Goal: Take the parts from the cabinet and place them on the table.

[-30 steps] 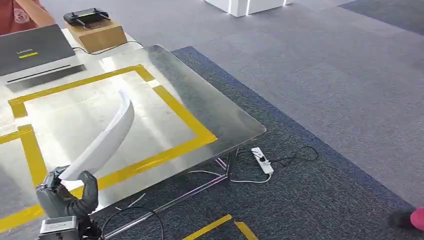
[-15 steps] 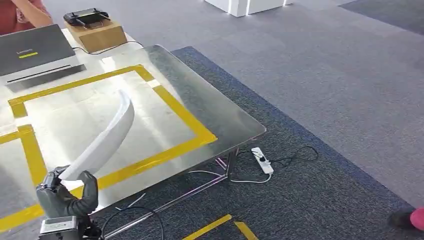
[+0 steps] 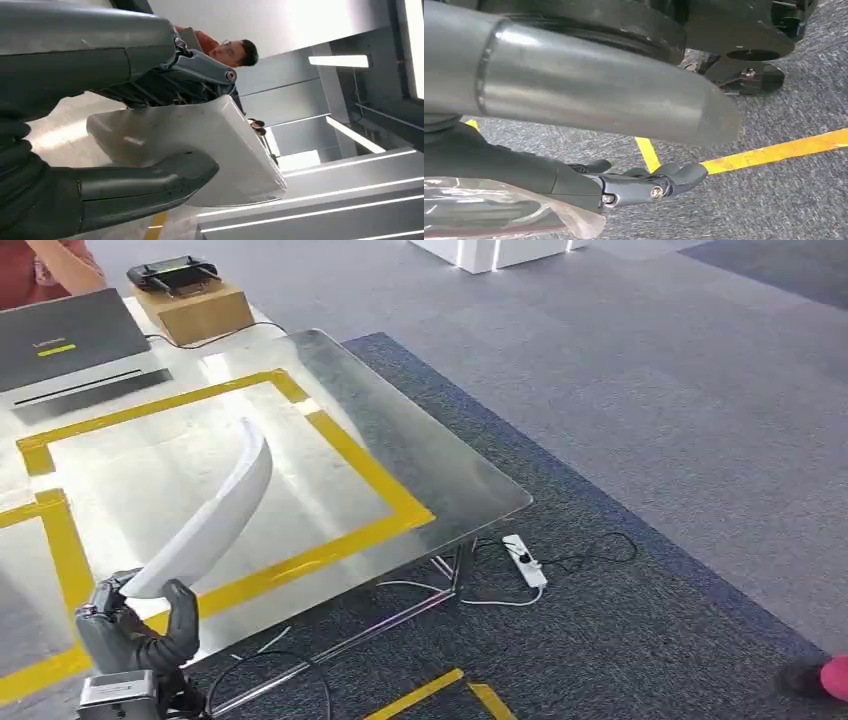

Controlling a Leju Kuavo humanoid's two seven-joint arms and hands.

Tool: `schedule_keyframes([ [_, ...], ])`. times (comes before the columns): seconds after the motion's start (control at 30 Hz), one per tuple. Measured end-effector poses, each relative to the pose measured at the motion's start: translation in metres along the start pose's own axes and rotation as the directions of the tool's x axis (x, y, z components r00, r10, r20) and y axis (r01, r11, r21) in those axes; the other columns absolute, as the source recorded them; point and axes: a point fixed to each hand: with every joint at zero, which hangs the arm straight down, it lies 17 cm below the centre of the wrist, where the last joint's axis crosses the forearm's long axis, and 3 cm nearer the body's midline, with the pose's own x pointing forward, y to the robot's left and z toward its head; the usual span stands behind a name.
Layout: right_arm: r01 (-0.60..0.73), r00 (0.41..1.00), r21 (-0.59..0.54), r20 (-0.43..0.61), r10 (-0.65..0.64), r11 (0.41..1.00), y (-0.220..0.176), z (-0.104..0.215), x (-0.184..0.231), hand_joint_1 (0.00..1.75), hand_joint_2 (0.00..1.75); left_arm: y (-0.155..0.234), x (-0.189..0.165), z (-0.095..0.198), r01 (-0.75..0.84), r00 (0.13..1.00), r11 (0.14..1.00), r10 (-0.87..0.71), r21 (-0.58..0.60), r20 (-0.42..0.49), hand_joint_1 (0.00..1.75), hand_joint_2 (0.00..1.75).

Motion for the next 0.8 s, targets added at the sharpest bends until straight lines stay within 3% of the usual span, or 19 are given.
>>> schedule_keyframes([
  [0.8,0.007,1.0,-0.001,-0.001,-0.007,1.0,-0.0003,0.0,-0.0002,0.0,0.0,-0.003,0.0001,-0.0003,-0.004,1.0,1.0,0.004,-0.002,-0.003,1.75,1.75],
])
